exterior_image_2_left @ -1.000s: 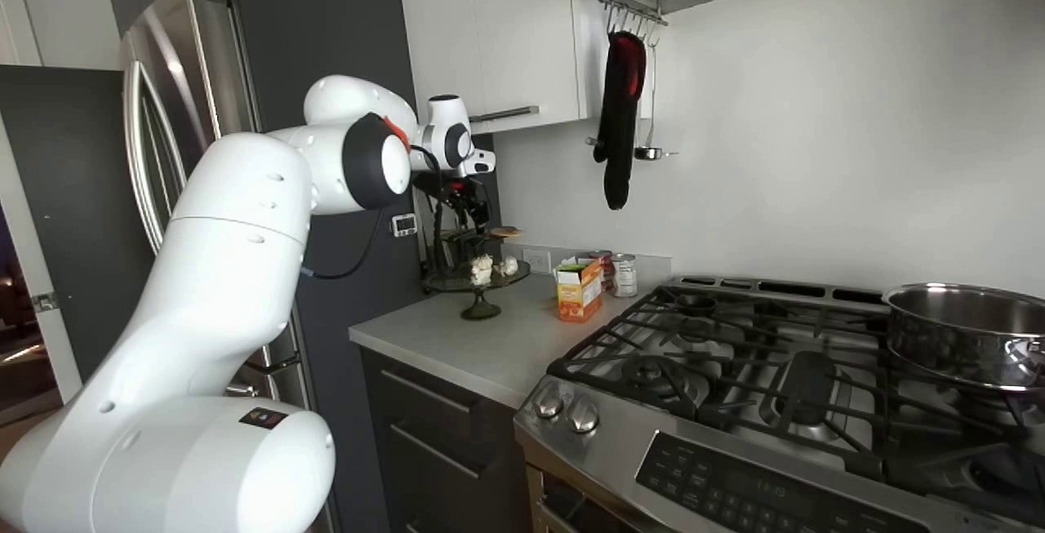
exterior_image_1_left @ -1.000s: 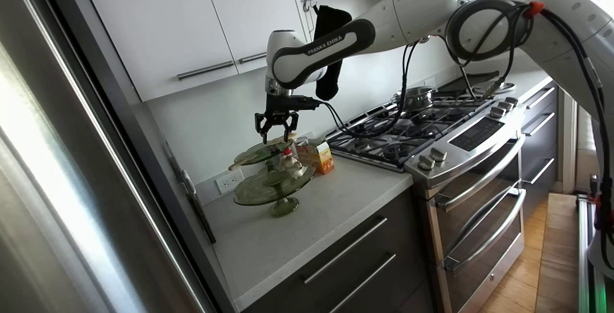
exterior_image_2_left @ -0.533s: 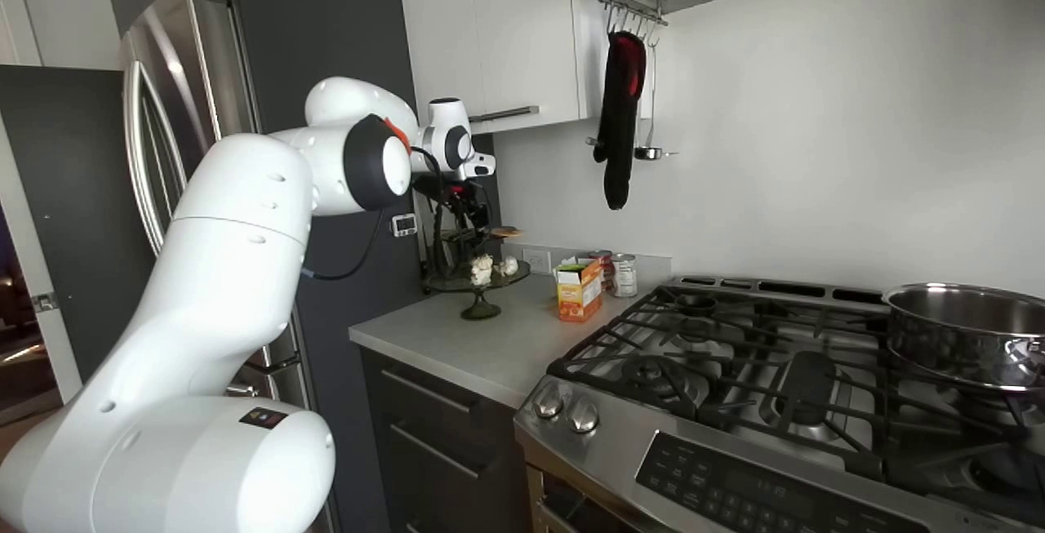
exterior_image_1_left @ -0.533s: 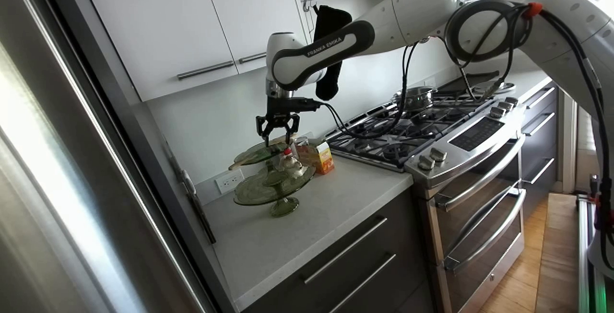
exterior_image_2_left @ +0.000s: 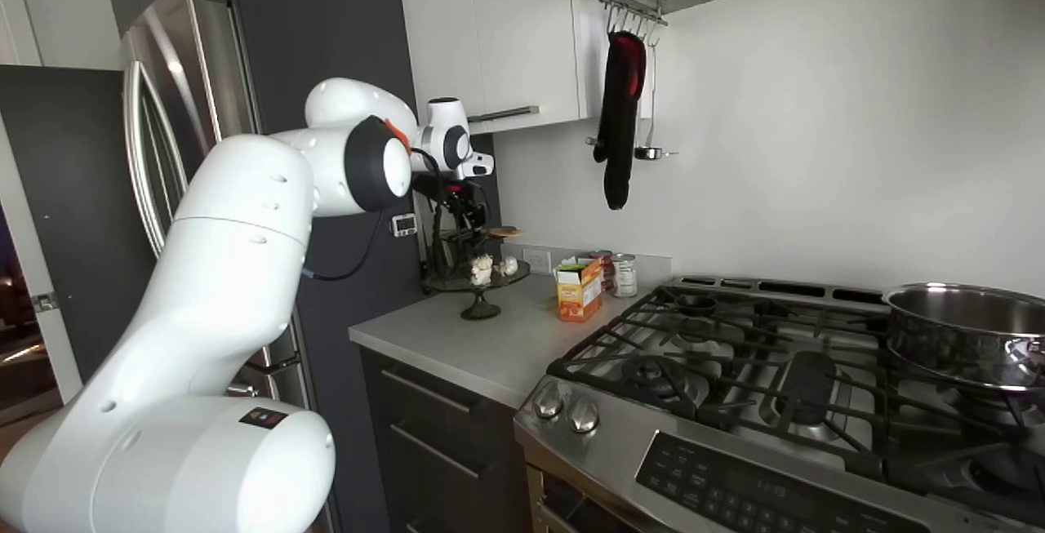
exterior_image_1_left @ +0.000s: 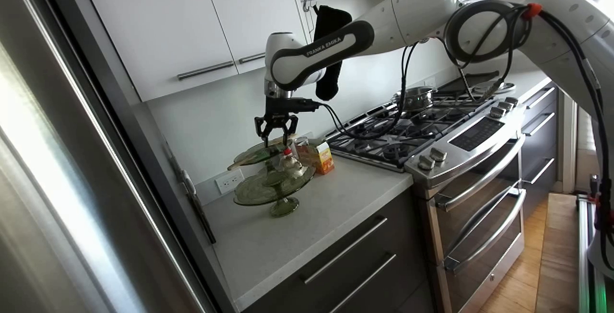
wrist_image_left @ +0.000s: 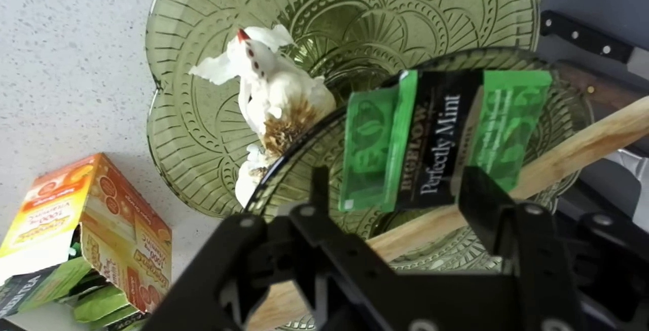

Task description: Pick up one green packet from the top of the serving tray and put it in the orange box

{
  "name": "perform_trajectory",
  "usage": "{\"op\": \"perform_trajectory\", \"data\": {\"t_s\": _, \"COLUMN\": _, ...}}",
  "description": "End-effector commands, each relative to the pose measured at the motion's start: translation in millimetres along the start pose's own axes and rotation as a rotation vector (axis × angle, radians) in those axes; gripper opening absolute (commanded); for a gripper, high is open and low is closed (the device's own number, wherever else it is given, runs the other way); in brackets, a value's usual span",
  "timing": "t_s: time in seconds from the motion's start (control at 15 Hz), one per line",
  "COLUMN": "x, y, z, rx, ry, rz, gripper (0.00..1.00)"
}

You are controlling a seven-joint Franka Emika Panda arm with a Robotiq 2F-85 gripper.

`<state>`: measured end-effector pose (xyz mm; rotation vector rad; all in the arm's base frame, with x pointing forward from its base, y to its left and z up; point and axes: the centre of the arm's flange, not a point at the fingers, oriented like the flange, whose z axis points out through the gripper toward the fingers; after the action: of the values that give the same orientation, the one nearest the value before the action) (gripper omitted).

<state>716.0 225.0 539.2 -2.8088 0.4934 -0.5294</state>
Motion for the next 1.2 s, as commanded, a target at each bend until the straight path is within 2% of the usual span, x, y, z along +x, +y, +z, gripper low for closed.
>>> {"op": "perform_trajectory", "data": {"t_s": 0.0, "x": 3, "y": -10, "z": 5, "rx": 0.003, "ry": -0.026, "rz": -0.009, "gripper": 0.66}}
{"op": "perform_trajectory", "data": {"t_s": 0.2, "x": 2, "y": -12, "z": 6, "rx": 0.006, "ry": -0.027, "rz": -0.014, "gripper": 0.64}}
{"op": "perform_trajectory", "data": {"t_s": 0.47, "x": 1, "y": -15, "z": 6, "rx": 0.009, "ry": -0.027, "rz": -0.021, "gripper": 0.53}}
{"op": "perform_trajectory", "data": {"t_s": 0.53, "x": 1, "y": -16, "z": 6, "rx": 0.009, "ry": -0.027, "rz": -0.022, "gripper": 0.42}}
{"op": "perform_trajectory", "data": {"t_s": 0.6, "x": 1, "y": -17, "z": 6, "rx": 0.010, "ry": -0.028, "rz": -0.024, "gripper": 0.41}}
{"op": "perform_trajectory", "data": {"t_s": 0.67, "x": 1, "y": -18, "z": 6, "rx": 0.010, "ry": -0.027, "rz": -0.026, "gripper": 0.35}}
{"op": "perform_trajectory", "data": {"t_s": 0.8, "x": 0, "y": -19, "z": 6, "rx": 0.010, "ry": -0.026, "rz": -0.029, "gripper": 0.14}}
{"op": "perform_trajectory", "data": {"t_s": 0.87, "x": 0, "y": -19, "z": 6, "rx": 0.011, "ry": -0.026, "rz": -0.031, "gripper": 0.07}}
{"op": "perform_trajectory", "data": {"t_s": 1.0, "x": -1, "y": -20, "z": 6, "rx": 0.013, "ry": -0.025, "rz": -0.034, "gripper": 0.00}}
{"op": "perform_trajectory", "data": {"t_s": 1.13, "x": -1, "y": -20, "z": 6, "rx": 0.014, "ry": -0.024, "rz": -0.035, "gripper": 0.00}}
